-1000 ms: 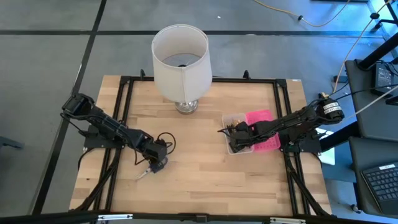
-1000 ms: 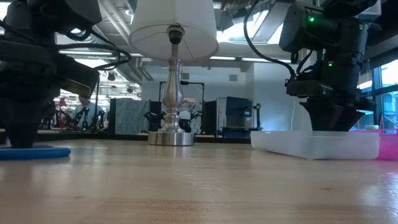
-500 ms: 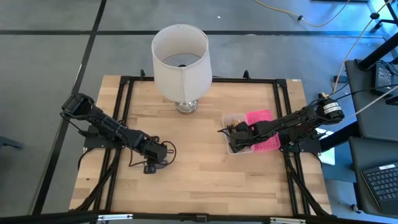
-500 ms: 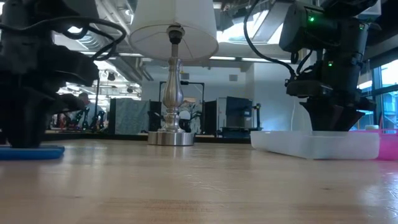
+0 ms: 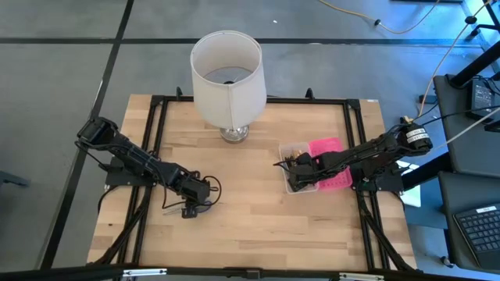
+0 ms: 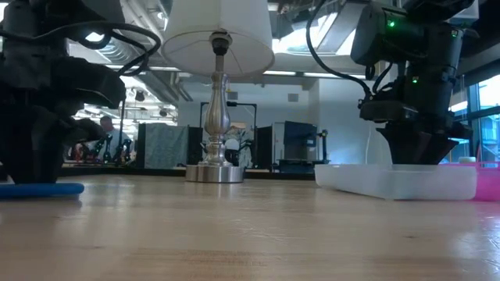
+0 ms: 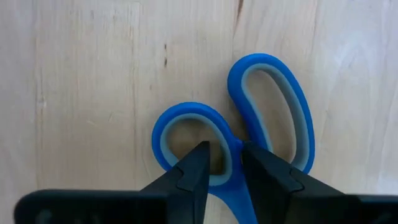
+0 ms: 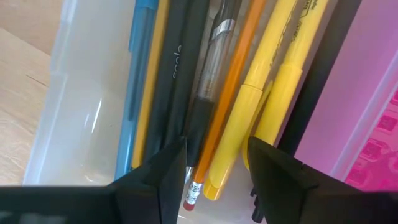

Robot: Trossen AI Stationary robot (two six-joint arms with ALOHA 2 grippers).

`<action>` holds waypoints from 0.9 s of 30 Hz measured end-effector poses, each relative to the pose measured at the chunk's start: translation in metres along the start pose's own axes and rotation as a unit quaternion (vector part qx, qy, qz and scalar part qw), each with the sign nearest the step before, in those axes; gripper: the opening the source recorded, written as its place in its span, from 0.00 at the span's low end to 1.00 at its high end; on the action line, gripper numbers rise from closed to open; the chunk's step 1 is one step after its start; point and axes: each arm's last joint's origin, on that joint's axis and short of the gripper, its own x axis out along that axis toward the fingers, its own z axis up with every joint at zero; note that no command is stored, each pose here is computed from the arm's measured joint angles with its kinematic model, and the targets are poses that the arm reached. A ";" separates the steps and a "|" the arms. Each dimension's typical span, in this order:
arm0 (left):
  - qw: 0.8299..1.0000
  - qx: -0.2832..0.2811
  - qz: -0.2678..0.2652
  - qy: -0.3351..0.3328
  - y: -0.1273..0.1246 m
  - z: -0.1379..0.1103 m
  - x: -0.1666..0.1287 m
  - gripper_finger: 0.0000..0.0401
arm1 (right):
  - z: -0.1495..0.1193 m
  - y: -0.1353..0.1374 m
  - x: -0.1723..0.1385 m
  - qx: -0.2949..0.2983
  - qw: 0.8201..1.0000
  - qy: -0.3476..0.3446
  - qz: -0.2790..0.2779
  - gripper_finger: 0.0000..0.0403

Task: Pick & place school supplies into a supply box
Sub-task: Put the blue scissors into the supply box

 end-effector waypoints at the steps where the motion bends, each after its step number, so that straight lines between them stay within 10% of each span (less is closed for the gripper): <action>1: 1.000 0.001 -0.001 0.000 0.000 0.000 0.000 0.23 | 0.000 0.000 0.000 0.000 1.000 0.000 0.000 0.43; 27: 1.000 0.009 -0.007 0.008 0.001 -0.003 -0.005 0.12 | 0.000 0.000 0.000 0.000 1.000 0.000 0.000 0.43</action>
